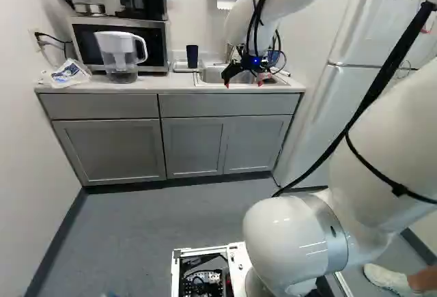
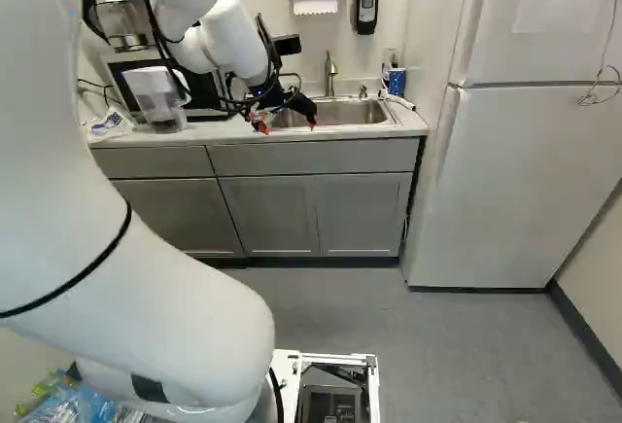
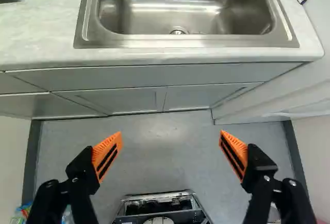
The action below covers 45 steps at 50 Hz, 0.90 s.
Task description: Rinse the cup and place it in the tray
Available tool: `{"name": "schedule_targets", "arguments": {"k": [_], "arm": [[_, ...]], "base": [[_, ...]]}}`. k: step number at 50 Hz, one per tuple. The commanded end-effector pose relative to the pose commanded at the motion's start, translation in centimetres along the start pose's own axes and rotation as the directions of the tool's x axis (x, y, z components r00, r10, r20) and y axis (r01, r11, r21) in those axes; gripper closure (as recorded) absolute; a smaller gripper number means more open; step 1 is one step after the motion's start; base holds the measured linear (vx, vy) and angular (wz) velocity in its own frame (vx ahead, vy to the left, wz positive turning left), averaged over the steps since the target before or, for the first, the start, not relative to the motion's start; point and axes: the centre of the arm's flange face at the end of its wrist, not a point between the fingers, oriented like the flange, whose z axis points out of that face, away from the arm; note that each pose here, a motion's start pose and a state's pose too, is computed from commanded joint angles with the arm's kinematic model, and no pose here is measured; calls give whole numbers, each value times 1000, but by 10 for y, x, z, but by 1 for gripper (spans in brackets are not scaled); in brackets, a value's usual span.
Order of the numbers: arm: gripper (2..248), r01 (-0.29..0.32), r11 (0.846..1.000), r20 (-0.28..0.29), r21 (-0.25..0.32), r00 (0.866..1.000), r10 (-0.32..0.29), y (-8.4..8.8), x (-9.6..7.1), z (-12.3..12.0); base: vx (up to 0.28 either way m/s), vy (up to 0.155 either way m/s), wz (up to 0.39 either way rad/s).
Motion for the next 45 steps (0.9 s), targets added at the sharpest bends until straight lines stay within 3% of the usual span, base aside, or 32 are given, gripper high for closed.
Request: {"name": "schedule_targets", "arguments": {"k": [45], "arm": [[3, 0, 1000, 0, 0, 1000, 0, 0, 0, 0]], "base": [[-18, 0, 1]]}}
